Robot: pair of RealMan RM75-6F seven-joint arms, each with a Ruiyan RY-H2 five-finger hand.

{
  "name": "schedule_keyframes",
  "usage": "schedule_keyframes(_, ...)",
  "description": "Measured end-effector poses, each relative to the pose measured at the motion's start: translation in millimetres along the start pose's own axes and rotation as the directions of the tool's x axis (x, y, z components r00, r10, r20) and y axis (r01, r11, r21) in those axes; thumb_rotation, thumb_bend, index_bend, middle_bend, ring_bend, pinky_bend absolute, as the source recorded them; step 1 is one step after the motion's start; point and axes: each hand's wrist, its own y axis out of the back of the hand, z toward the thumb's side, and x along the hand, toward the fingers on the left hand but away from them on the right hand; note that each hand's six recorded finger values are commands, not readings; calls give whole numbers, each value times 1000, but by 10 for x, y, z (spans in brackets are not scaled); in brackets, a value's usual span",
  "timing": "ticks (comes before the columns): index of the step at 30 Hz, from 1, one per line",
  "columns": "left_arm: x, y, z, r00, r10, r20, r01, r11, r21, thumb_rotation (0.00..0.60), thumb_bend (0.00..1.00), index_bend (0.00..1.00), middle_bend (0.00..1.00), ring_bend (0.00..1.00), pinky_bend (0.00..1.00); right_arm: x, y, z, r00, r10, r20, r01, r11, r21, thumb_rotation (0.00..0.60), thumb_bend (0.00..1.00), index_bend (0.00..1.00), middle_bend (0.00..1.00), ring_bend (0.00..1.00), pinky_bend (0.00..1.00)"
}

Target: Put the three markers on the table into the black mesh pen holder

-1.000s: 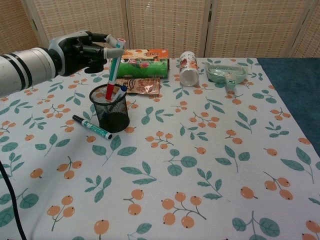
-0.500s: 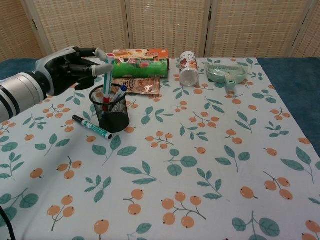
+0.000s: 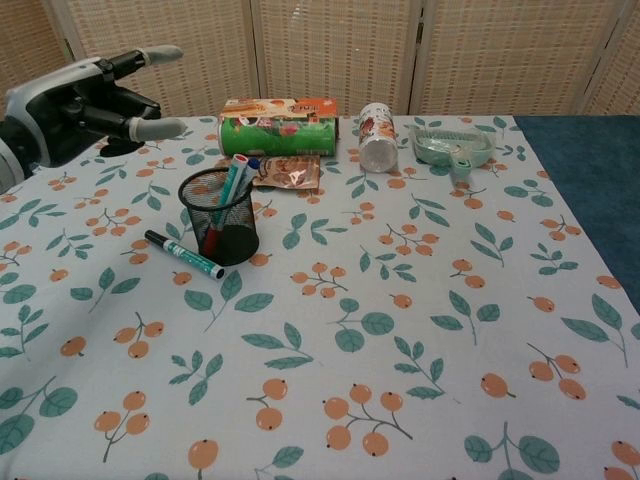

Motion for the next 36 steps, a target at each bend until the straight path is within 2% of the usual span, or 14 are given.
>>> schedule_keyframes(4,-356,273,48,1000,13,9,-14,988,152,600,201,218,902,903,946,17,-15,42,1000,7,-18,-7,1000,3,600,284,101,0,0,0)
schedule_keyframes(7,-707,536,7,999,9,-35,1,957,289,600,201,256,902,904,946,31,-34,94,999,13,-36,-13,1000,6,600,285,101,0,0,0)
schedule_keyframes(9,-952,647,-40,997,-9,-72,35,926,375,600,201,283,902,904,946,27,-42,102,999,16,-38,-15,1000,8,600,285,101,0,0,0)
schedule_keyframes(13,-1259,629,-79,992,-78,-100,117,864,489,600,201,337,903,906,946,2,-58,94,999,23,-30,-23,1000,12,600,284,101,0,0,0)
schedule_keyframes(17,-1479,536,-148,981,-153,-117,192,789,583,600,201,364,906,906,946,-14,-74,96,999,31,-28,-30,999,17,600,285,101,0,0,0)
schedule_keyframes(25,-1359,483,-394,962,-210,-173,272,728,629,600,201,377,907,906,946,-16,-79,101,999,34,-29,-33,999,18,600,285,101,0,0,0)
schedule_keyframes(30,-1135,483,-519,947,-242,-212,321,676,663,600,203,375,907,907,946,-18,-77,91,999,34,-26,-33,999,19,600,285,101,0,0,0)
schedule_keyframes(36,-834,466,-604,933,-272,-235,358,640,680,600,258,381,910,911,947,-25,-76,83,999,32,-20,-31,999,20,600,285,101,0,0,0)
